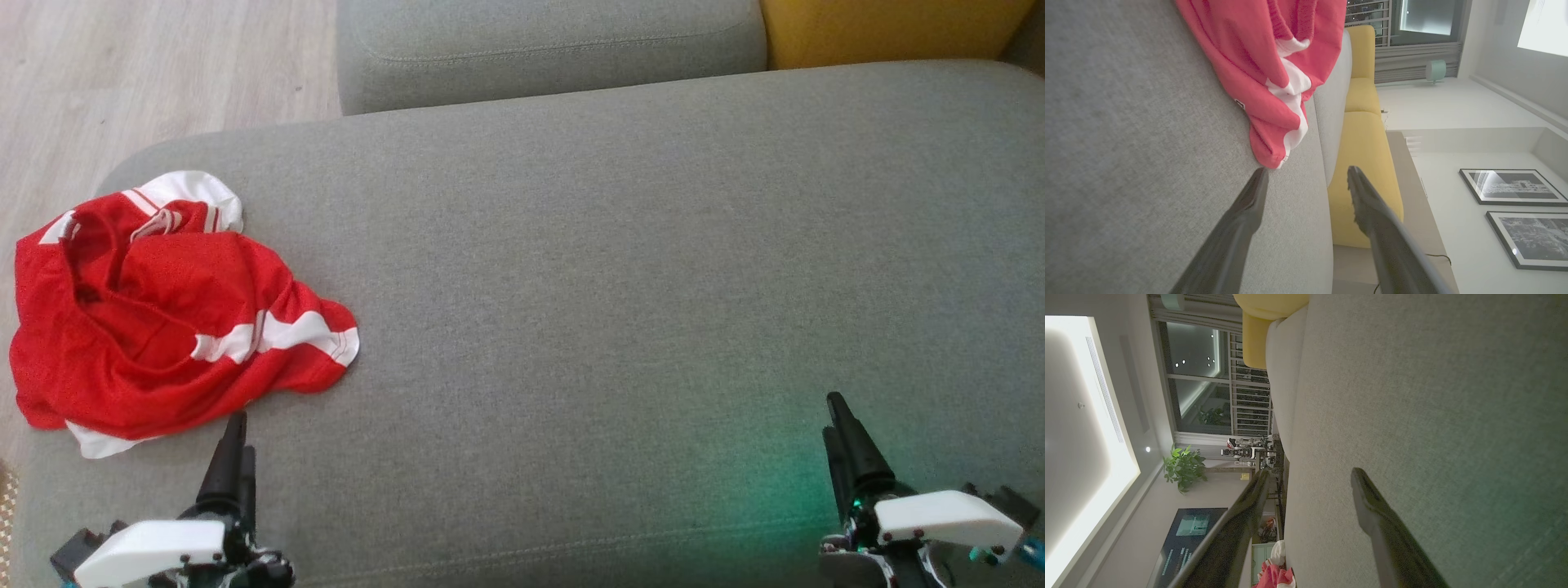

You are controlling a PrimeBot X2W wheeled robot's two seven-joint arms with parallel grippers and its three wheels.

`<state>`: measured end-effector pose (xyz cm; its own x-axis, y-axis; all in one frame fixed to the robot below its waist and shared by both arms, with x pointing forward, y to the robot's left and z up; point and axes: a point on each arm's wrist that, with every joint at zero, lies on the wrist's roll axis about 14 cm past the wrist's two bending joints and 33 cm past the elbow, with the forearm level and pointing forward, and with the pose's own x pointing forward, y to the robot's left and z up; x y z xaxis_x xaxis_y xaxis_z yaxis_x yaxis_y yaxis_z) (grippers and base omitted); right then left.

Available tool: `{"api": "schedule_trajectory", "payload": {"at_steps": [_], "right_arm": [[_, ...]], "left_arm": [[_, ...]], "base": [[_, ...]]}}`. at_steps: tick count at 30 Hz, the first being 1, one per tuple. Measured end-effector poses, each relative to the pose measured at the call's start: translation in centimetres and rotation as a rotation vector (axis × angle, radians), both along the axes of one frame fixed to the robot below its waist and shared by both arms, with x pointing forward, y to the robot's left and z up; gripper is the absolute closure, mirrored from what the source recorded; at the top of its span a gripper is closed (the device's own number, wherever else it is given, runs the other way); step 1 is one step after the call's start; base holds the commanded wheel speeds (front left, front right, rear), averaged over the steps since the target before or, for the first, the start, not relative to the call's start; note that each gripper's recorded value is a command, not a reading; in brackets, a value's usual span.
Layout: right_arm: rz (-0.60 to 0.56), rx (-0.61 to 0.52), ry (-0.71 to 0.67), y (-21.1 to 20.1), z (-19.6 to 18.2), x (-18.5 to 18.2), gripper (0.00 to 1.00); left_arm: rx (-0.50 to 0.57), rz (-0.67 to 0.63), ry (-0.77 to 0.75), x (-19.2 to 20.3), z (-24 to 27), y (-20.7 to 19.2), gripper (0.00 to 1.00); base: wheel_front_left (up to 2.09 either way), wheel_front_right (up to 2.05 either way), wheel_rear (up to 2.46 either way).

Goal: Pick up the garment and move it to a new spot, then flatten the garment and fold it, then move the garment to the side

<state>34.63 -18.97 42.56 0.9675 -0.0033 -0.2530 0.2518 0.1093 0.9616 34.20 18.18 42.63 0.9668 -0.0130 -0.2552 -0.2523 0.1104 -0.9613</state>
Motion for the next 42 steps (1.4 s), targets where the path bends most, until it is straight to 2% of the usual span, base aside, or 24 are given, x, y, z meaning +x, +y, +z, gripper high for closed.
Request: {"api": "schedule_trajectory", "payload": {"at_steps": [21,42], "right_arm": [[0.121,-0.325,-0.081,1.9,2.4,1.1,0.0],[0.219,-0.576,-0.175,4.4,4.3,1.7,0.0]], "left_arm": [[0.351,-0.108,-0.055,1.0,2.5,-1.7,0.0],[0.647,-0.165,-0.085,1.4,3.9,-2.4,0.0]], "base": [[0.0,0.0,0.0],[0.0,0.0,0.0]]}}
